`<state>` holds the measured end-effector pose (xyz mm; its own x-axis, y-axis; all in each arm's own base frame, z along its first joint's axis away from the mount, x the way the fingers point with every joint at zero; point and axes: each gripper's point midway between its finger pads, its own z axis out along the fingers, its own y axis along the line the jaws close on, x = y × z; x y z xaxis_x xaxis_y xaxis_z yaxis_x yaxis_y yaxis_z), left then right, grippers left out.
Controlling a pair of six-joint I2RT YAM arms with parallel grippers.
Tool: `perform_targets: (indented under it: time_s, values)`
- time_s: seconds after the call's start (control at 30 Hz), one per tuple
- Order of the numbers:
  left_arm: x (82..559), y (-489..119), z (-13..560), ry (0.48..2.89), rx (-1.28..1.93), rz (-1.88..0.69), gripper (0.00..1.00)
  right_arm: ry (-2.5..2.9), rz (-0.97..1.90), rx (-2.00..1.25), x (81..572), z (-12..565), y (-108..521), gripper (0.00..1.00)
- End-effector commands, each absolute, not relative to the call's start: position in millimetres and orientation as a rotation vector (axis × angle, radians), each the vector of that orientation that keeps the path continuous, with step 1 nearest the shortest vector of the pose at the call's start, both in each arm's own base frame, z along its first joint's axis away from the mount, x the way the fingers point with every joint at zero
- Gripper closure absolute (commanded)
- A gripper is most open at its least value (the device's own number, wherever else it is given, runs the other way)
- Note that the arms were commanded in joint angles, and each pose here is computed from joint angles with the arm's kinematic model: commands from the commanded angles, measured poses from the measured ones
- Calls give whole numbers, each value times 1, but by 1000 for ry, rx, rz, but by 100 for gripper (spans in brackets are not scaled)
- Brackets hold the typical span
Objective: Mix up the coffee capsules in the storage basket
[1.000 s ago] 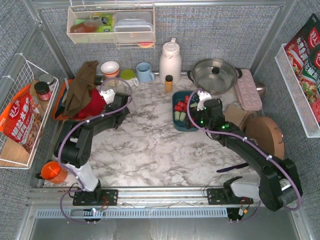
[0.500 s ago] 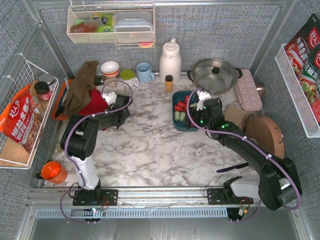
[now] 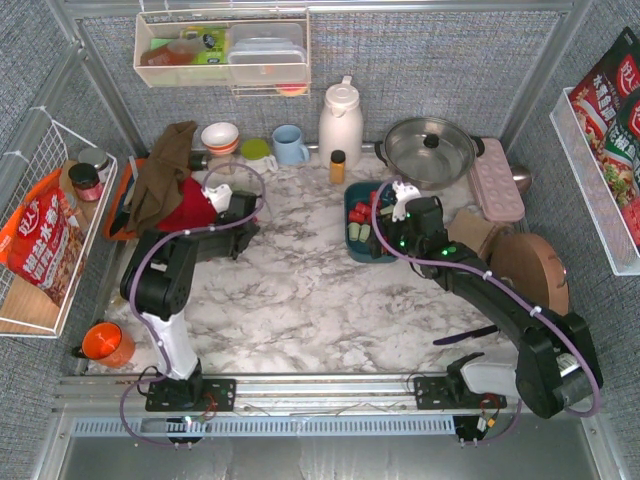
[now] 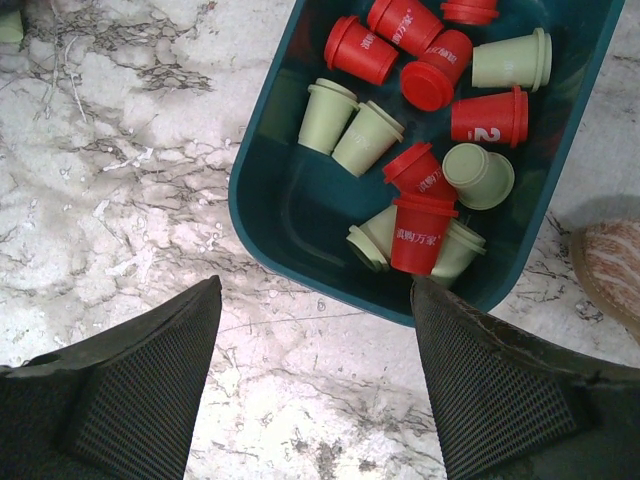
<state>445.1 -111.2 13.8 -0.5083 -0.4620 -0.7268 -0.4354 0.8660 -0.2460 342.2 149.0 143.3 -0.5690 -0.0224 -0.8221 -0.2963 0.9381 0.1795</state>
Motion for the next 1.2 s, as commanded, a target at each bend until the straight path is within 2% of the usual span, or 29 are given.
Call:
perform_targets:
  time_s: [0.0, 0.17, 0.3, 0.53, 0.67, 0.8, 1.17]
  values:
    - [431, -119, 19, 2230, -533, -101, 66, 2127, 377, -233, 345, 151, 151, 19]
    - [420, -140, 66, 2131, -363, -297, 70, 2125, 382, -237, 343, 156, 151, 19]
    - [396, -184, 112, 2017, -24, -490, 69, 2110, 458, -248, 337, 167, 161, 19]
    - [309, -268, 173, 1532, 680, -636, 69, 2067, 708, -279, 314, 201, 190, 19]
    - [274, -284, 203, 1242, 782, -694, 69, 2067, 794, -321, 299, 216, 206, 19]
    - [250, -306, 215, 1058, 891, -701, 68, 2084, 853, -364, 283, 221, 223, 21]
    - [226, -345, 203, 911, 1022, -680, 67, 2118, 962, -440, 263, 213, 262, 29]
